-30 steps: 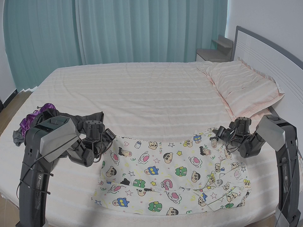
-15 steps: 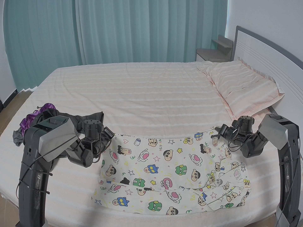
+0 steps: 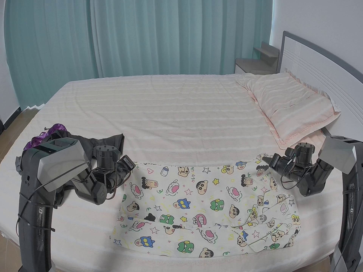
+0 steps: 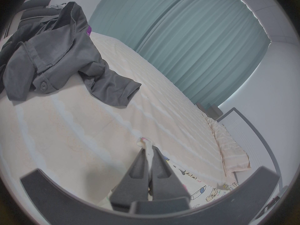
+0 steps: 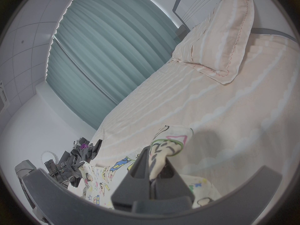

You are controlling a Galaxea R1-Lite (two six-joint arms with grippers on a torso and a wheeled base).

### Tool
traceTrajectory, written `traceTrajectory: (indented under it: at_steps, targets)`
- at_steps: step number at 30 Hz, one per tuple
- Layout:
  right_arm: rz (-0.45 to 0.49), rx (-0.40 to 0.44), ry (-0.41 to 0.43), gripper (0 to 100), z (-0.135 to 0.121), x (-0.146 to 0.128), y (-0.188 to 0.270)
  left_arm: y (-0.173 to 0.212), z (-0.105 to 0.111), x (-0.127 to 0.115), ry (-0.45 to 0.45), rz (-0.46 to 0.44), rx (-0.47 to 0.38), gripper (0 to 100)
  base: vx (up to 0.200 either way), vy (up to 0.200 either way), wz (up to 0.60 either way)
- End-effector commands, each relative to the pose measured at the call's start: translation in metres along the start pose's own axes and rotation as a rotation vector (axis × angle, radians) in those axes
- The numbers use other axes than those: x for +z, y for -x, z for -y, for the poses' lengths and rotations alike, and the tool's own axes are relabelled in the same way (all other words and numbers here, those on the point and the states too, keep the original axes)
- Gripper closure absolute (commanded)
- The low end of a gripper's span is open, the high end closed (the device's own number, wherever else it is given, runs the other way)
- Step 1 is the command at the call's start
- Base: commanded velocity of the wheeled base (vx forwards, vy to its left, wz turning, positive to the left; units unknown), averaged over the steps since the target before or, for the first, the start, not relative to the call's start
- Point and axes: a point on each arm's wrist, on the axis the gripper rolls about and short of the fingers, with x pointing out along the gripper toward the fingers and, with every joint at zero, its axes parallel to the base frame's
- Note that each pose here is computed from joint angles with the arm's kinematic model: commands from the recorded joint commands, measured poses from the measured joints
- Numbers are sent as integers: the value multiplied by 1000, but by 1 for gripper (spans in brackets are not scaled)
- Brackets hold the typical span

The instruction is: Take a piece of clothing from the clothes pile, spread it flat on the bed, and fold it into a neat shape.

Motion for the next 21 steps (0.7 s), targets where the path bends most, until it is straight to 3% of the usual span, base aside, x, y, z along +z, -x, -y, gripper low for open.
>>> traceTrajectory:
  at_steps: [1, 9, 16, 21]
  targets:
    - [5, 14, 5, 100, -9, 4, 21, 16, 3, 2, -36, -8, -2, 100, 0, 0, 0]
    - [-21, 23, 33, 100, -10, -6, 48, 28, -2, -4, -90, -19, 3, 100, 0, 0, 0]
    - [-123, -3, 81, 100, -2, -50, 91, 56, -10, -34, -231, -128, 37, 100, 0, 0, 0]
    - [-184, -24, 129, 100, 5, -71, 104, 69, -13, -55, -285, -197, 56, 100, 0, 0, 0]
